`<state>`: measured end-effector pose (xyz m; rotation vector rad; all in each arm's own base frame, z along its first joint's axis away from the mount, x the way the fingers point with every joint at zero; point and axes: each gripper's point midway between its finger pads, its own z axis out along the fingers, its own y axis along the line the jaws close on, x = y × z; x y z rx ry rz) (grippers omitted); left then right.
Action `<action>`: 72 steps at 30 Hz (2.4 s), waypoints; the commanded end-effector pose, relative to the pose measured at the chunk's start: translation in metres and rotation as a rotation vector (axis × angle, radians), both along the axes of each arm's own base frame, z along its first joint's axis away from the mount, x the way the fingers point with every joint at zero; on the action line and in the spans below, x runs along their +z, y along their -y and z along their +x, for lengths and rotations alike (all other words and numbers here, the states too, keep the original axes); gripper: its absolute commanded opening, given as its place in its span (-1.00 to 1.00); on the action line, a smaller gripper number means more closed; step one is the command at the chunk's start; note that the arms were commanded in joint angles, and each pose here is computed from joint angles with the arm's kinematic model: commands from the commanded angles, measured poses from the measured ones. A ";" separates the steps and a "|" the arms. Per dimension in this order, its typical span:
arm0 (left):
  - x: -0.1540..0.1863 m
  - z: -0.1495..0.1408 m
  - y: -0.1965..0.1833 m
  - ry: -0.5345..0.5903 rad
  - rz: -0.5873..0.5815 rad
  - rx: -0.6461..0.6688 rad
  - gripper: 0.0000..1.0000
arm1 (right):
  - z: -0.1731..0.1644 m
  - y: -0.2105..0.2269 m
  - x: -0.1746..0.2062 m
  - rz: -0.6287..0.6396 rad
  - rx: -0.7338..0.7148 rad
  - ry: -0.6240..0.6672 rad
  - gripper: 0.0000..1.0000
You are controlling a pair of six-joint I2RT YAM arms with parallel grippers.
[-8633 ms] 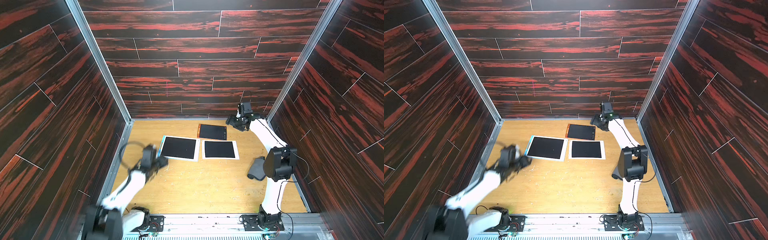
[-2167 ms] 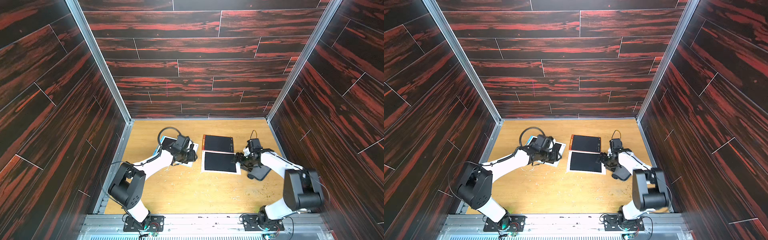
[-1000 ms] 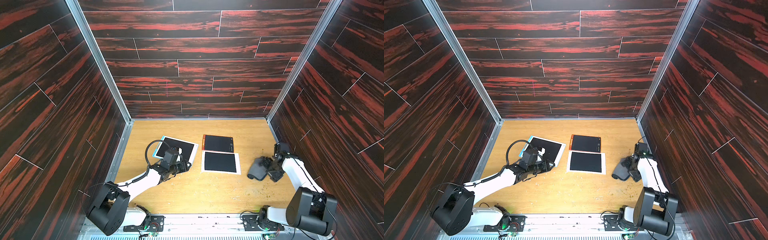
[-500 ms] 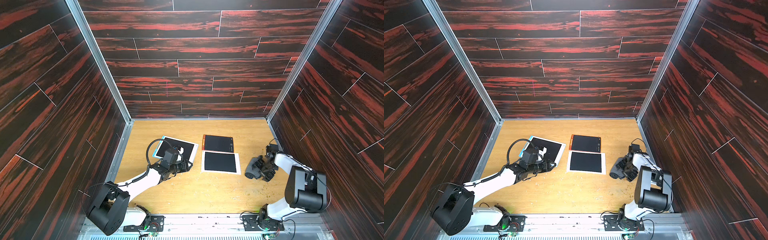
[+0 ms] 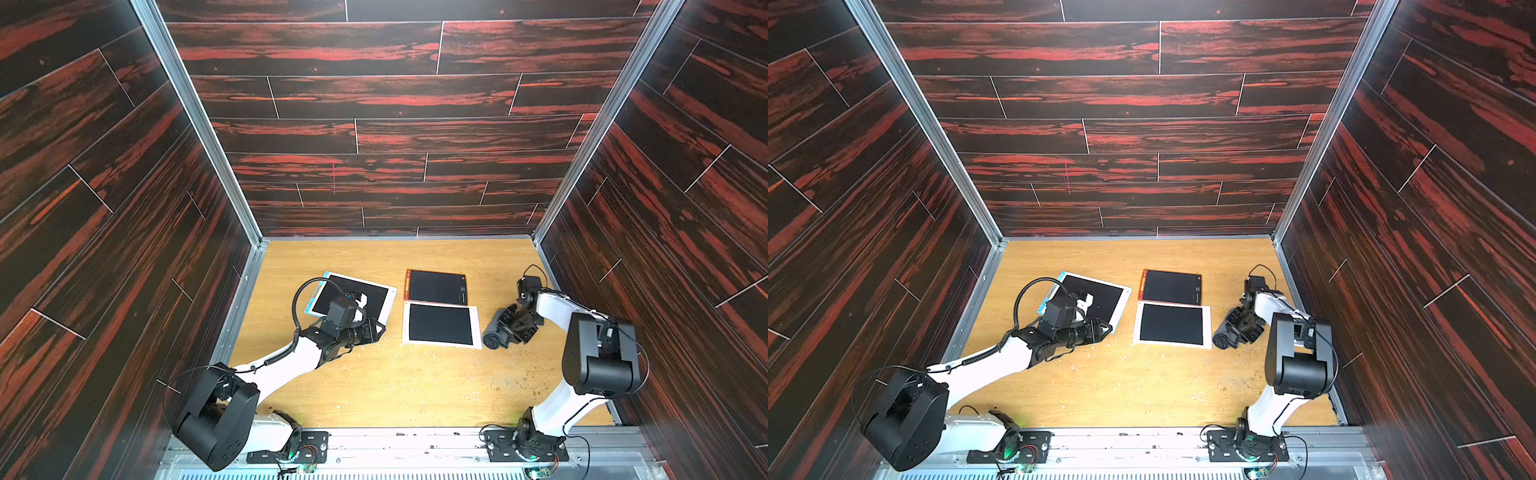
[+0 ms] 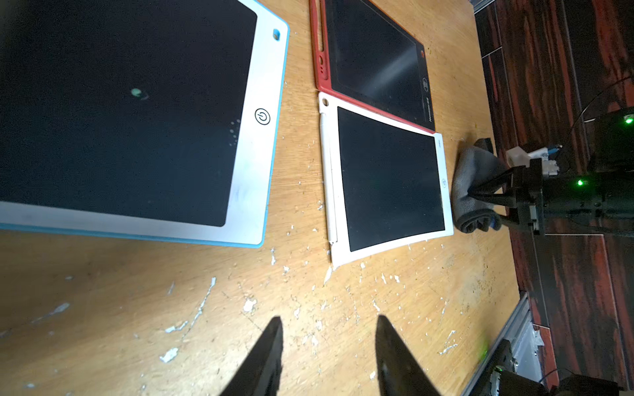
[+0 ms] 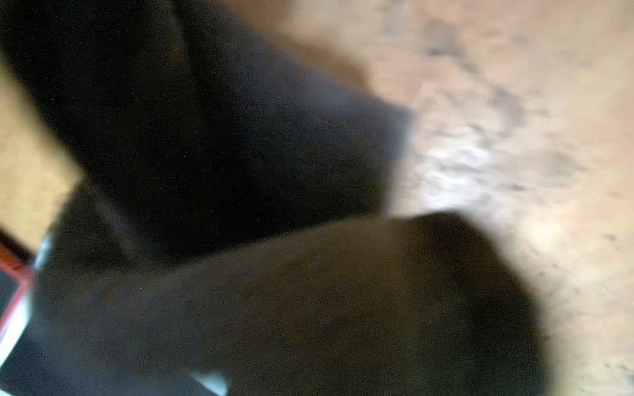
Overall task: Wipe the drawing tablet
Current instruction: Pick up the cleaning item at the center of the board, then wipe the dirt from the drawing tablet.
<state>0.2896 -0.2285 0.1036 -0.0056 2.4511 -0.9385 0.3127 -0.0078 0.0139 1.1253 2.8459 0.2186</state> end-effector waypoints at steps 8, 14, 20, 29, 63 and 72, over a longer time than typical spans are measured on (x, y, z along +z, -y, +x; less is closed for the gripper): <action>0.009 -0.010 -0.009 0.009 0.022 0.008 -0.09 | -0.012 0.012 -0.008 -0.057 -0.038 -0.034 -1.00; 0.019 -0.015 -0.013 0.017 0.022 0.015 -0.09 | 0.033 -0.023 0.116 0.098 0.103 0.487 -1.00; 0.027 -0.013 -0.018 0.049 0.044 0.024 -0.09 | 0.005 -0.149 0.220 0.714 0.519 0.857 -1.00; 0.025 -0.029 -0.029 0.055 0.004 0.060 -0.09 | -0.143 -0.272 0.303 1.351 1.218 0.803 -1.00; 0.006 -0.020 -0.006 -0.001 0.017 0.004 -0.09 | -0.010 -0.030 0.115 -0.904 0.354 -0.029 -1.00; -0.009 -0.010 0.014 -0.035 0.035 -0.012 -0.10 | -0.019 -0.008 0.083 -1.298 0.316 -0.302 -1.00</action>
